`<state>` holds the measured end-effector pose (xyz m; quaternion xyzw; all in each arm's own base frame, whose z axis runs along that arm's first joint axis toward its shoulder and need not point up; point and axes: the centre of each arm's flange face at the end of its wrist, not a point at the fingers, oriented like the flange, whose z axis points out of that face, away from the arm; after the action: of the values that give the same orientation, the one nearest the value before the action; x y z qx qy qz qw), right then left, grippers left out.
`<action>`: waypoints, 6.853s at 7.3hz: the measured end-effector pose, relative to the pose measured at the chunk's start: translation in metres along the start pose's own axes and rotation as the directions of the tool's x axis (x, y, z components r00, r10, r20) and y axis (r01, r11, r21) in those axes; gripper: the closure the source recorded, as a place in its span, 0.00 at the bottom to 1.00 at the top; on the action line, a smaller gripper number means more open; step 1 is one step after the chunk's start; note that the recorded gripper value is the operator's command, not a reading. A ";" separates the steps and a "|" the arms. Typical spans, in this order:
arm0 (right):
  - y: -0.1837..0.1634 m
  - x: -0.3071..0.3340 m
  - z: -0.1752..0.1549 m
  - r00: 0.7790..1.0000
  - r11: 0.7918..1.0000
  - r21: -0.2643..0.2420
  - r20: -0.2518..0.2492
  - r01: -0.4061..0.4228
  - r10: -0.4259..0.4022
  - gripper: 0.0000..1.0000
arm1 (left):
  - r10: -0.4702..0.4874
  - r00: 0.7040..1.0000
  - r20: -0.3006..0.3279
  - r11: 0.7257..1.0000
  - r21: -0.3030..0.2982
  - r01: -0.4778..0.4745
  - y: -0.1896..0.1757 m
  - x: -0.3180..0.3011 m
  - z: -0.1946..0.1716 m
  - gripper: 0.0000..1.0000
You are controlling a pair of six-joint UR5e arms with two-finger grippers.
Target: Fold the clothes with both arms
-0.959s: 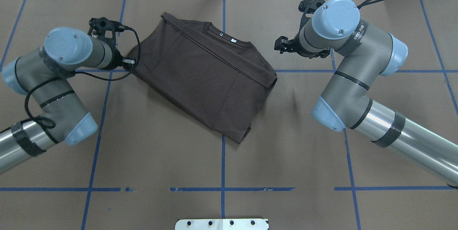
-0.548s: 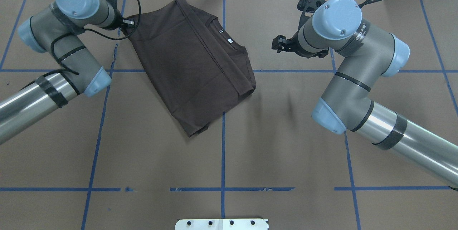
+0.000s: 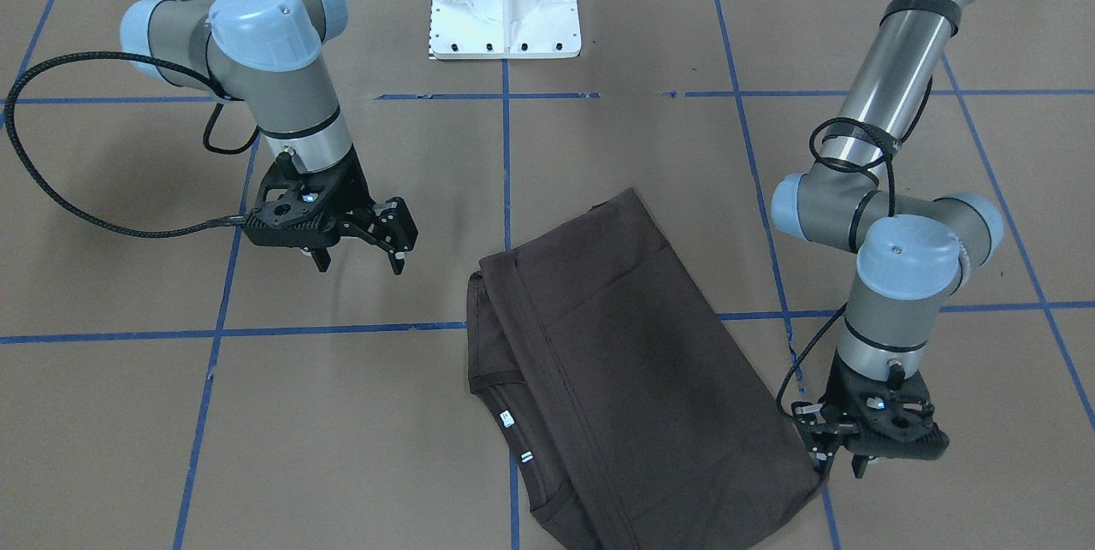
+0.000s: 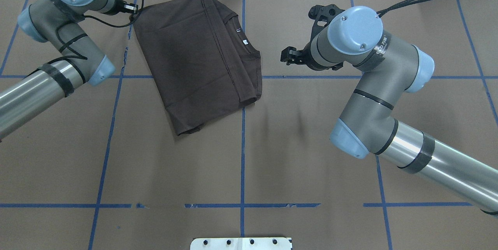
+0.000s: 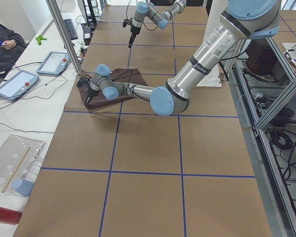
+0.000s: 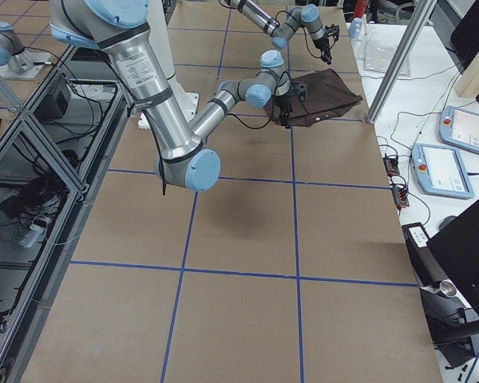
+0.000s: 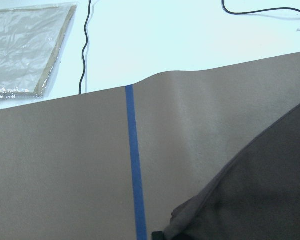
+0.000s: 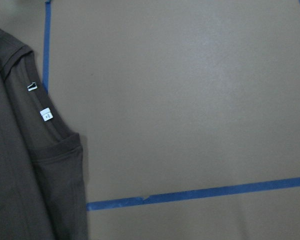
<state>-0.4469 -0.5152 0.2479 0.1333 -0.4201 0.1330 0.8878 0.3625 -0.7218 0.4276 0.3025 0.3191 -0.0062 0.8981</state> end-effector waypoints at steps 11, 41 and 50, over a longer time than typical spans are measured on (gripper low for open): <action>0.006 -0.120 0.133 0.996 0.996 0.077 -0.072 -0.049 0.055 0.47 | 0.037 0.988 -0.152 0.999 -0.027 -0.041 0.063 -0.031 -0.050 0.00; 0.227 0.047 -0.015 0.982 0.983 0.031 -0.065 0.182 -0.180 0.00 | 0.042 0.985 -0.169 0.999 -0.015 -0.045 0.059 -0.022 -0.062 0.00; 0.299 -0.003 0.003 0.782 0.797 0.023 -0.214 0.604 -0.586 0.63 | 0.038 0.986 -0.159 0.999 -0.029 -0.043 0.070 -0.031 -0.057 0.00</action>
<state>-0.5546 -0.2392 0.2850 0.2854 -0.2607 -0.1227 0.9141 0.3197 -0.6391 0.4481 0.2941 0.3835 0.0414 0.8745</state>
